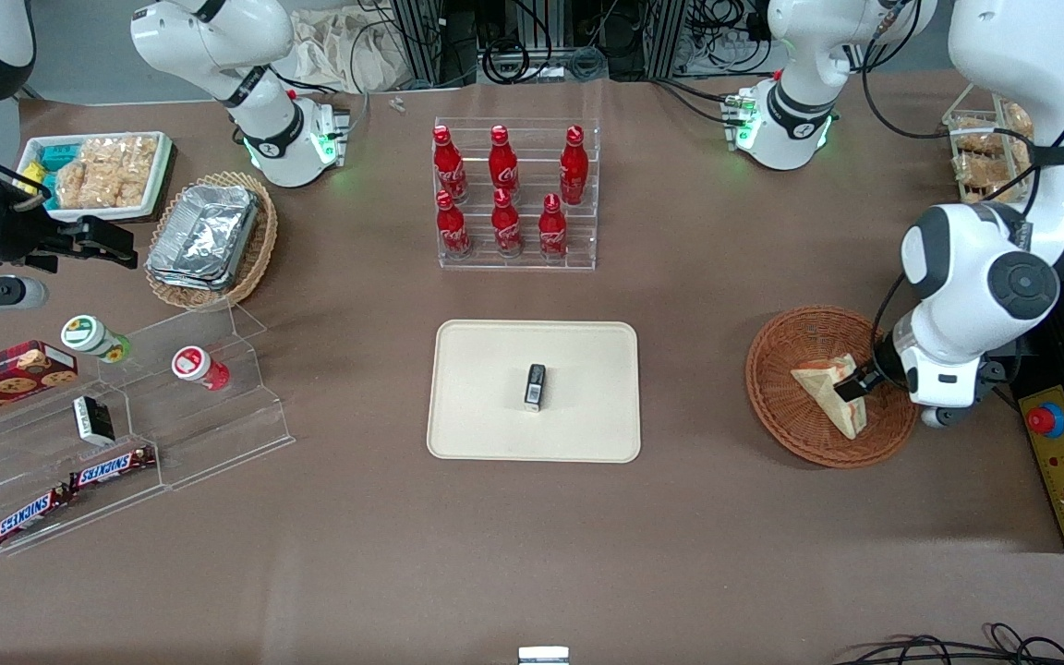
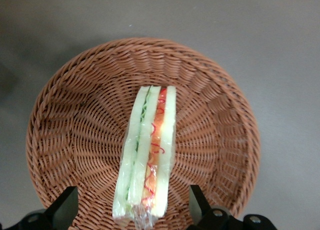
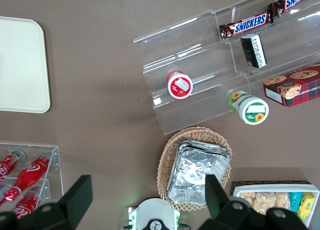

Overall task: Place sandwich from basket to tray
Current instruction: 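Close the left gripper on the sandwich and lift it from the basket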

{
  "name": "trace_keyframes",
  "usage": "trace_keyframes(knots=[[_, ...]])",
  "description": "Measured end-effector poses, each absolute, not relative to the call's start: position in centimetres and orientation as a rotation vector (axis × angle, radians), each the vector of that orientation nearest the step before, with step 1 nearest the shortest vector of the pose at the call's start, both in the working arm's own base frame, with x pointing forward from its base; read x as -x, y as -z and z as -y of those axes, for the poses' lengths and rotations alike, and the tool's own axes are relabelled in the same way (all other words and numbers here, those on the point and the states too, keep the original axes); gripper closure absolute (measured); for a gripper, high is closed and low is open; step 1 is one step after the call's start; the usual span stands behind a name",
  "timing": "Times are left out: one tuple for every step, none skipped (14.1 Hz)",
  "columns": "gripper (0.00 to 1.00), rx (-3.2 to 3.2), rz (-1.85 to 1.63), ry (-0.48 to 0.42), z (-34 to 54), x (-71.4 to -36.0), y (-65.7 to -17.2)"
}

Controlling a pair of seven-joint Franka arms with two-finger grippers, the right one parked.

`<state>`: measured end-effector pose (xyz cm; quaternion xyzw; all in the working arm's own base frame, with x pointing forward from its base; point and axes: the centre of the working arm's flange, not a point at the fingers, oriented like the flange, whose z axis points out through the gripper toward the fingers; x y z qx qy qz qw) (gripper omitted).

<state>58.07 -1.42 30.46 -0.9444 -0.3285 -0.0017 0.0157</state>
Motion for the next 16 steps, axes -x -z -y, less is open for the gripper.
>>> trace_keyframes(knots=[[0.00, 2.923, 1.017, -0.001, 1.5, -58.0, -29.9], [0.00, 2.914, 1.014, -0.009, 1.6, -58.0, -29.4], [0.00, 2.910, 1.014, -0.018, 1.6, -58.0, -29.0], [0.00, 2.906, 1.018, -0.023, 1.6, -58.0, -28.7], [0.00, 2.901, 1.024, -0.026, 1.6, -58.0, -28.5], [0.00, 2.898, 1.026, -0.029, 1.7, -57.9, -28.3], [0.00, 2.897, 1.028, -0.031, 1.7, -57.9, -28.2], [0.00, 2.897, 1.029, -0.030, 1.8, -58.0, -27.9], [0.00, 2.897, 1.028, -0.032, 1.9, -58.0, -27.6], [0.00, 2.896, 1.027, -0.039, 1.9, -58.0, -27.0], [0.00, 2.893, 1.026, -0.051, 1.9, -58.0, -26.2], [0.00, 2.891, 1.026, -0.062, 1.9, -58.0, -25.4], [0.02, 2.888, 1.029, -0.069, 2.0, -58.0, -24.7], [0.03, 2.879, 1.053, -0.067, 2.0, -58.1, -24.4], [0.13, 2.866, 1.091, -0.060, 2.0, -58.3, -24.5], [0.23, 2.858, 1.119, -0.050, 2.1, -58.6, -24.7]])
